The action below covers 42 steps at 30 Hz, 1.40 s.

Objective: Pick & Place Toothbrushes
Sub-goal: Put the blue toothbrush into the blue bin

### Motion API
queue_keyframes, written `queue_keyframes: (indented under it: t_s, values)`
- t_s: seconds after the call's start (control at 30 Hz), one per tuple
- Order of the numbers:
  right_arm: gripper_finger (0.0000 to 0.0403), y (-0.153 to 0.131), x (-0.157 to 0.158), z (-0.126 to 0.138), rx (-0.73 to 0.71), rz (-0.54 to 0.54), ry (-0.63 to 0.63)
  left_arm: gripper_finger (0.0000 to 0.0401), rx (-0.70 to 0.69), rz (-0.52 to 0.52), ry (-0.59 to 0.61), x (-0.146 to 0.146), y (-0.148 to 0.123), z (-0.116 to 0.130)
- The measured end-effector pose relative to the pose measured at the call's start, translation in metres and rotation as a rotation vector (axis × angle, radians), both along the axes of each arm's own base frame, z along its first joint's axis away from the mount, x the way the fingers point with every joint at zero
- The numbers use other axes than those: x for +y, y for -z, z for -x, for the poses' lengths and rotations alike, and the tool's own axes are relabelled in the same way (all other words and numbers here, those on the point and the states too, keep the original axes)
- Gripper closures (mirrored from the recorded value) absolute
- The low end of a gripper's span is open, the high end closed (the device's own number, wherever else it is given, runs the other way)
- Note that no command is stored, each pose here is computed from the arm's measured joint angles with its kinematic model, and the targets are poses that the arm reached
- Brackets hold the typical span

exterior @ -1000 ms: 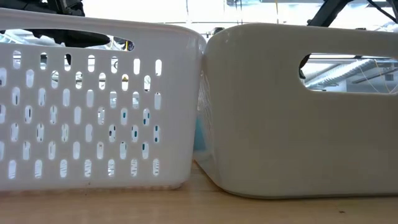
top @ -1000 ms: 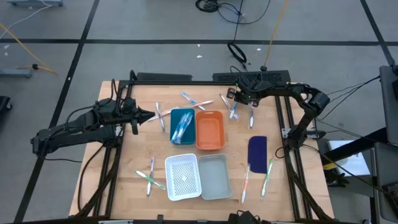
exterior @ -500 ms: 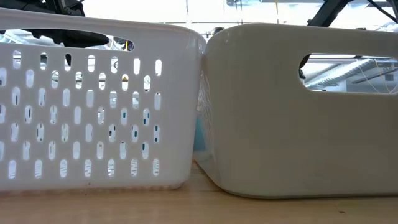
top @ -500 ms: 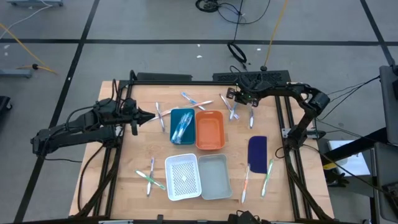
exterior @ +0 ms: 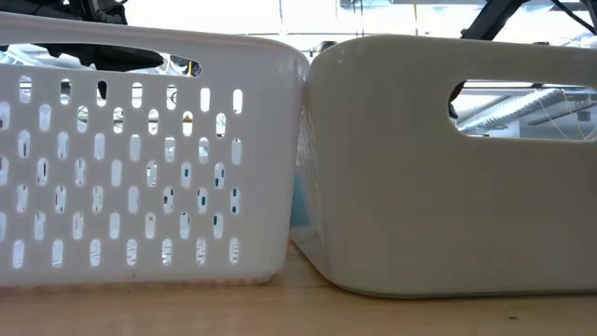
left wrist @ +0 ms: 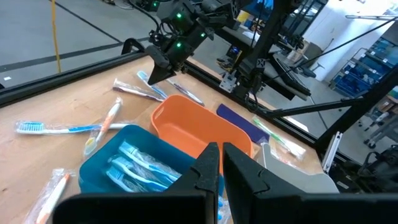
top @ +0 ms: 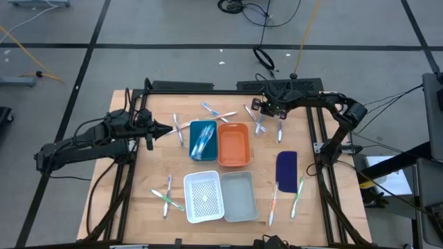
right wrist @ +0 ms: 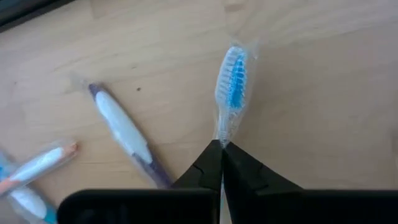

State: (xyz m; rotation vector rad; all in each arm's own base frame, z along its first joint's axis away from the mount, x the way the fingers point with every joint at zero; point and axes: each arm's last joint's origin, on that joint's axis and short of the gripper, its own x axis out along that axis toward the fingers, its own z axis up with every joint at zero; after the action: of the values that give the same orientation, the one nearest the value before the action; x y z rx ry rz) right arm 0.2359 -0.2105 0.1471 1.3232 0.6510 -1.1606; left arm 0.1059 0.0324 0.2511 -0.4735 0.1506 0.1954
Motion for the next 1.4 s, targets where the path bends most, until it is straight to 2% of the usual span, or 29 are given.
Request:
queue_keyframes:
  t_s: [0.2, 0.5, 0.73, 0.93, 1.07, 1.2, 1.4]
  values:
    - [0.0403, -0.017, 0.003, 0.003, -0.042, 0.033, 0.004, 0.0382, -0.002, 0.010, -0.002, 0.000, 0.000, 0.000]
    - [0.0403, -0.075, 0.014, 0.016, -0.172, 0.196, -0.001, 0.0382, -0.009, 0.057, -0.012, 0.000, 0.000, 0.000]
    - [0.0403, -0.104, 0.030, 0.017, -0.256, 0.302, -0.075, 0.0382, -0.017, 0.110, -0.026, 0.000, 0.000, 0.000]
    - [0.0403, -0.120, 0.044, 0.002, -0.385, 0.386, -0.159, 0.0372, -0.046, 0.152, -0.083, 0.002, -0.002, 0.000]
    - [0.0403, -0.130, 0.055, -0.011, -0.503, 0.431, -0.234, 0.0330, -0.114, 0.153, -0.081, 0.003, -0.008, -0.003]
    - [0.0403, -0.141, 0.065, -0.022, -0.607, 0.491, -0.278, 0.0261, -0.172, 0.166, -0.072, 0.005, -0.014, -0.011]
    - [0.0403, -0.157, 0.077, -0.034, -0.793, 0.555, -0.370, 0.0159, -0.216, 0.171, -0.021, 0.008, -0.016, -0.036]
